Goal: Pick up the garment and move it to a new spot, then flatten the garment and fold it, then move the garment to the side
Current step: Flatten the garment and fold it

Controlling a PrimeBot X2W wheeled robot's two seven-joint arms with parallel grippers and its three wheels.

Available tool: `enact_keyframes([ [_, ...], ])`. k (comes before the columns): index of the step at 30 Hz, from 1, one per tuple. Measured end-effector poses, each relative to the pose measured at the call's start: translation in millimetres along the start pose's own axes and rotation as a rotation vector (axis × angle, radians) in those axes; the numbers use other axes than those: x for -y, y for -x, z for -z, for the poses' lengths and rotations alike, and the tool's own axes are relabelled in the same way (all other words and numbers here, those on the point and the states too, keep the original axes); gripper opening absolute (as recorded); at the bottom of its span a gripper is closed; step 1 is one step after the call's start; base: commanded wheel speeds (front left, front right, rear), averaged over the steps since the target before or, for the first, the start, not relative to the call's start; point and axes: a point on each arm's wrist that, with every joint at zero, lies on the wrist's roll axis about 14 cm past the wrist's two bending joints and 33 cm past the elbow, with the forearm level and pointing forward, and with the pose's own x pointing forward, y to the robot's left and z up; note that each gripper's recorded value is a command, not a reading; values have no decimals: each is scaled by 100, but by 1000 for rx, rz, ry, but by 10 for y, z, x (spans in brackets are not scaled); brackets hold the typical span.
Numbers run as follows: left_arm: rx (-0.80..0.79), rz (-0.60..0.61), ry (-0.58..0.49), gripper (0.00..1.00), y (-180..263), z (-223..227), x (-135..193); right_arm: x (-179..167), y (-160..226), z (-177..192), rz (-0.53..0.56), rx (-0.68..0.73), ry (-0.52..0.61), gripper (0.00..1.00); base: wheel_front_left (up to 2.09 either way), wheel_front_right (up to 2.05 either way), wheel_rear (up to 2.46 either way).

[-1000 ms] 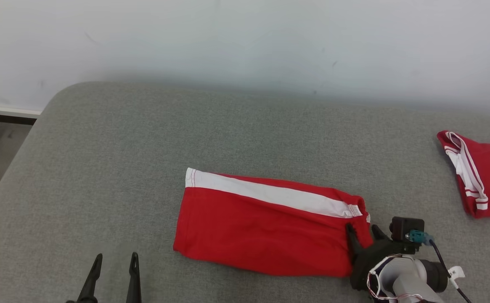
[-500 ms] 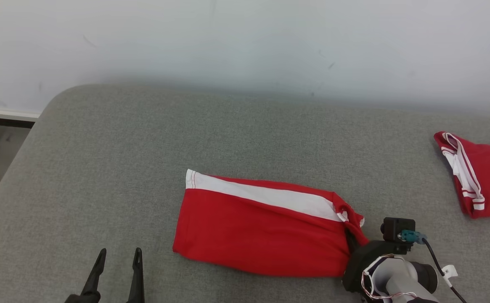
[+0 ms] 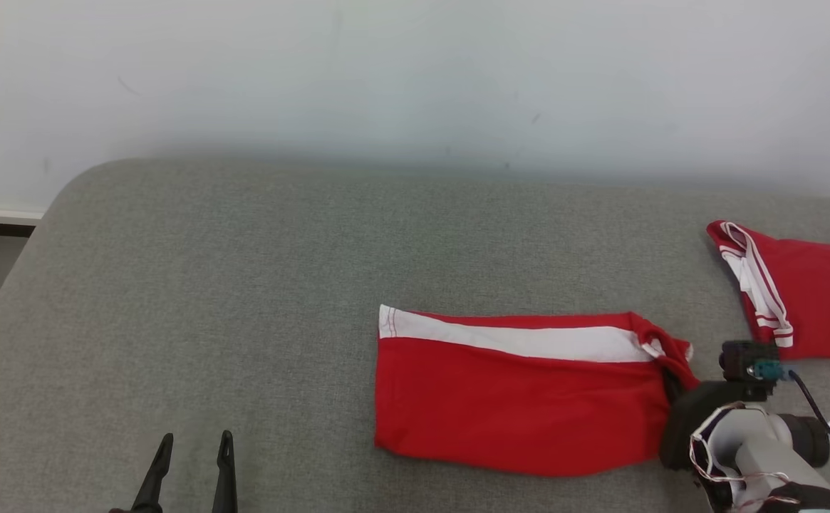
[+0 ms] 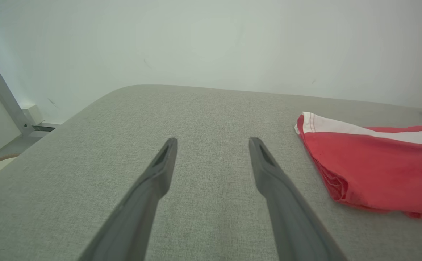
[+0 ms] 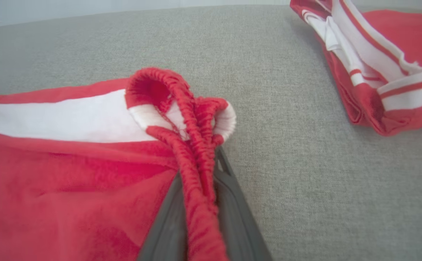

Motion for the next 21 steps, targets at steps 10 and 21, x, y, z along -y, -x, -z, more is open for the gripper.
enact_keyframes([
  [10,-7,14,11,100,-43,23,48,-658,63,-413,-248,-8,-248,0,0,0,0],
  [21,-7,-7,40,100,-19,26,-9,-1511,187,-650,-533,-79,-459,0,0,0,0],
])
